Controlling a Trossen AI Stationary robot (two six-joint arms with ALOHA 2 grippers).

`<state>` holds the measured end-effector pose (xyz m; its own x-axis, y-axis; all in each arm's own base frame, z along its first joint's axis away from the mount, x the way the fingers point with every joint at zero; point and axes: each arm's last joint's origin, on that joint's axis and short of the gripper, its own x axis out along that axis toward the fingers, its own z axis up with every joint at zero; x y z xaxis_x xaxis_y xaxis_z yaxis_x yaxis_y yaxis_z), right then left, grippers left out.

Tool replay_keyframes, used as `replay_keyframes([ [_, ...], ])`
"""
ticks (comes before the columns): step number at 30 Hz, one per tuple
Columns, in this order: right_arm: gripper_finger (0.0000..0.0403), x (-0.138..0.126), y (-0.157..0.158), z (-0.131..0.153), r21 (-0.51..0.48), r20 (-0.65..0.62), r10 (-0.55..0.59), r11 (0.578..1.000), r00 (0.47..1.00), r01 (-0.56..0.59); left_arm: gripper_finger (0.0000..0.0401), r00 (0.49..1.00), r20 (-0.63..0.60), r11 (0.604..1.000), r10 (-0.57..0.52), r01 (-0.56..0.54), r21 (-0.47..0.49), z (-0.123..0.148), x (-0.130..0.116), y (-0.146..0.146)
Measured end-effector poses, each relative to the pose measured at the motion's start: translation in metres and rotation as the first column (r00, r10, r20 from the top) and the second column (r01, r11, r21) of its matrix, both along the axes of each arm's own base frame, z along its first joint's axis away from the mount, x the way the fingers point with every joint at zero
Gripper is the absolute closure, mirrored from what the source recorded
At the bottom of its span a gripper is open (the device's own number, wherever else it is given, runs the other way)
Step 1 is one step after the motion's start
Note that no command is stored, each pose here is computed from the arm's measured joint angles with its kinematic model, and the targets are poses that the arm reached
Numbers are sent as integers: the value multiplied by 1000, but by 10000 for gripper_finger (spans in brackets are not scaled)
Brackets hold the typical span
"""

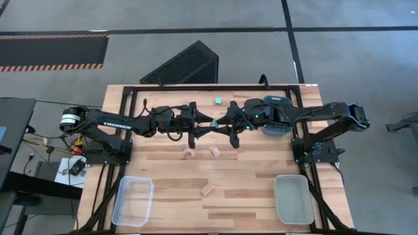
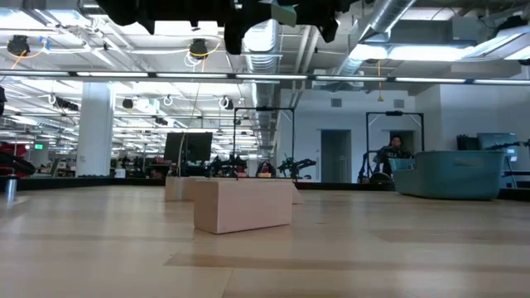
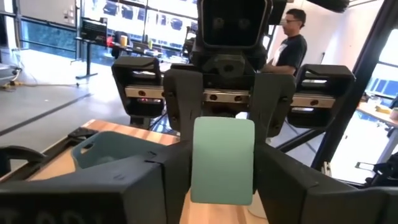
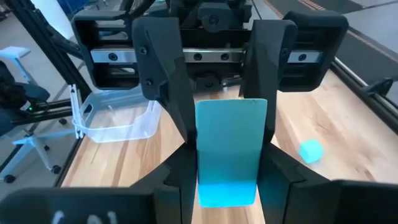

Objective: Sort & place blocks by color
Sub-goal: Put the light blue block into the transparent bin

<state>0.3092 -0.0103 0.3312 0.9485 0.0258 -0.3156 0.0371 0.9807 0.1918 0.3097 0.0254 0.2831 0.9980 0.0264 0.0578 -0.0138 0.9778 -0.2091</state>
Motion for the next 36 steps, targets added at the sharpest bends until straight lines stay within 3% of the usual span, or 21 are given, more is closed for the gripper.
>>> replay_keyframes([
  [10, 264, 0, 1, 0, 14, 3, 33, 999, 999, -33, 299, 1000, -1, 1000, -17, 17, -4, 0, 0, -1],
  [16, 234, 0, 2, 0, 33, 3, 24, 999, 1000, -24, 299, 1000, 0, 999, -26, 26, -24, 0, 0, -1],
  [20, 202, -1, -1, -3, 14, -33, -74, 997, 997, 74, 294, 1000, -15, 999, 6, -6, -37, 0, -2, 0],
  [25, 178, -7, -8, -14, 55, -154, -257, 962, 954, 268, 298, 988, -114, 992, 108, -115, -54, 4, -15, 2],
  [31, 177, -1, -16, -40, 48, -305, -303, 942, 903, 332, 294, 904, -370, 949, 214, -283, -140, 3, -51, 0],
  [36, 179, 12, -26, -57, 71, -349, -335, 922, 875, 382, 295, 785, -582, 899, 213, -391, -197, -1, -92, -16],
])
